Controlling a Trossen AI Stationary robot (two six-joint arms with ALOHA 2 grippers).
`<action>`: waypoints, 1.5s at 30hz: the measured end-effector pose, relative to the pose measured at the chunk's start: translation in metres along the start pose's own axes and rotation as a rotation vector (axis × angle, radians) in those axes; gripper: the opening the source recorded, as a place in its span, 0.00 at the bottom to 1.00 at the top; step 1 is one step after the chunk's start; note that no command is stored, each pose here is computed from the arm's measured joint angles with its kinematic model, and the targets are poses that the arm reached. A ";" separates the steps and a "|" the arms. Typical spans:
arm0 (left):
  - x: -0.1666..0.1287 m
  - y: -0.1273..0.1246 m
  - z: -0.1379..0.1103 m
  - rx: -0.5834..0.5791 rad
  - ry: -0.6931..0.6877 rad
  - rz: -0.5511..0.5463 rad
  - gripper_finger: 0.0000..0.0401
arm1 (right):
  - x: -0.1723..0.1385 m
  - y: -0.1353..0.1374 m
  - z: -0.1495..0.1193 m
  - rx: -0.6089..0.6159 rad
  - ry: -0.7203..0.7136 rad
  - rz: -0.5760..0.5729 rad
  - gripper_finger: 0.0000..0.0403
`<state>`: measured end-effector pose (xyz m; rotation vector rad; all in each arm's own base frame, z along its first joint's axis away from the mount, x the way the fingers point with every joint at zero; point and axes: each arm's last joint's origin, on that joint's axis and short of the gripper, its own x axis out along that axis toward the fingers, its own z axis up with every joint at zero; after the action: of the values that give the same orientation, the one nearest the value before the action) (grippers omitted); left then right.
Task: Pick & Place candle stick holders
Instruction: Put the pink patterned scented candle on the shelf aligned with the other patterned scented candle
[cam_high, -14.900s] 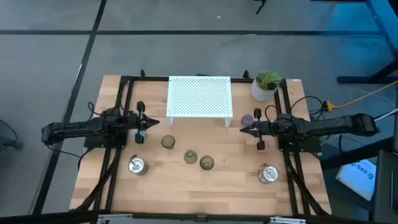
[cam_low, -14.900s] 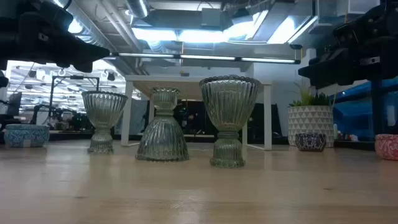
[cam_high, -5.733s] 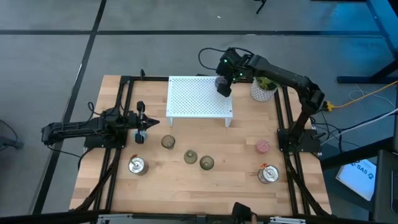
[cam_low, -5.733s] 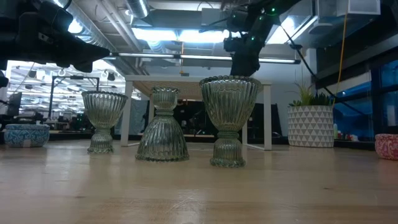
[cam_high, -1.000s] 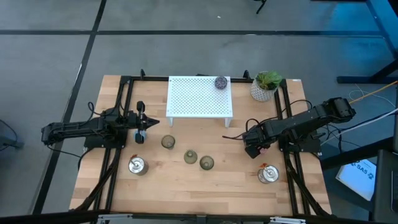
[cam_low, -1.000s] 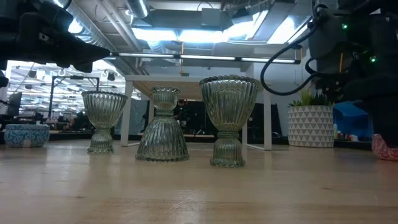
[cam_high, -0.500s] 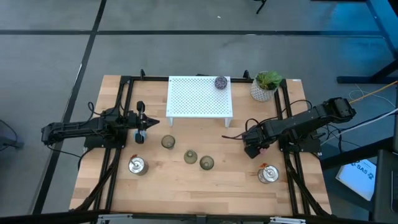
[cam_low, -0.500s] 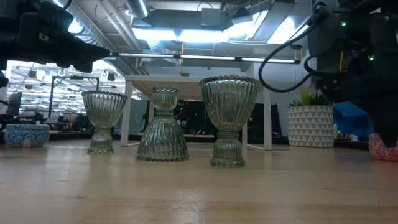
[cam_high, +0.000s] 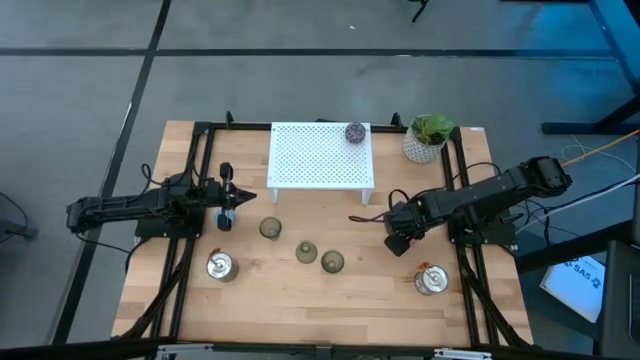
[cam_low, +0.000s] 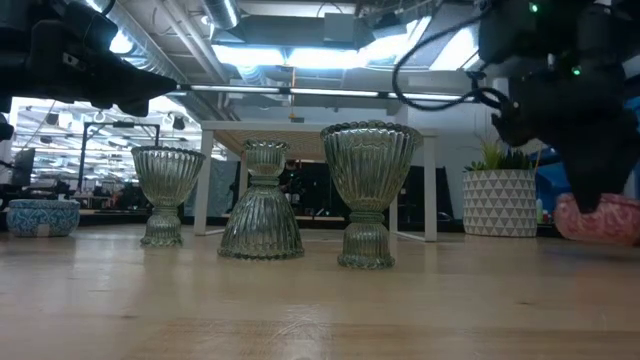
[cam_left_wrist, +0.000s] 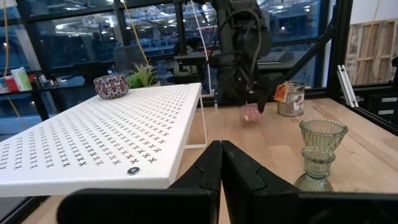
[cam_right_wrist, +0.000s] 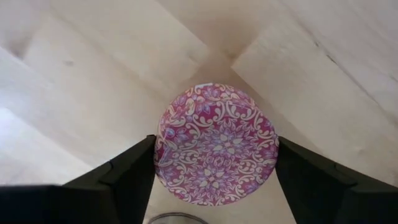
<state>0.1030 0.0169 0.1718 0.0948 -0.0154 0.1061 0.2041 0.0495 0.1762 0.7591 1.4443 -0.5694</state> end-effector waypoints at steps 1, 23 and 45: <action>0.000 0.000 0.000 0.000 0.000 0.000 0.00 | -0.002 0.002 0.001 -0.001 -0.004 0.008 0.72; 0.000 0.000 0.000 0.000 0.000 0.000 0.00 | -0.092 0.044 0.025 -0.211 -0.169 0.229 0.72; 0.000 0.000 0.000 0.000 0.000 0.000 0.00 | -0.203 0.021 0.105 -0.292 -0.556 0.204 0.72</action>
<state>0.1030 0.0169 0.1717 0.0951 -0.0155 0.1060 0.2758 -0.0356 0.3767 0.4577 0.8948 -0.3609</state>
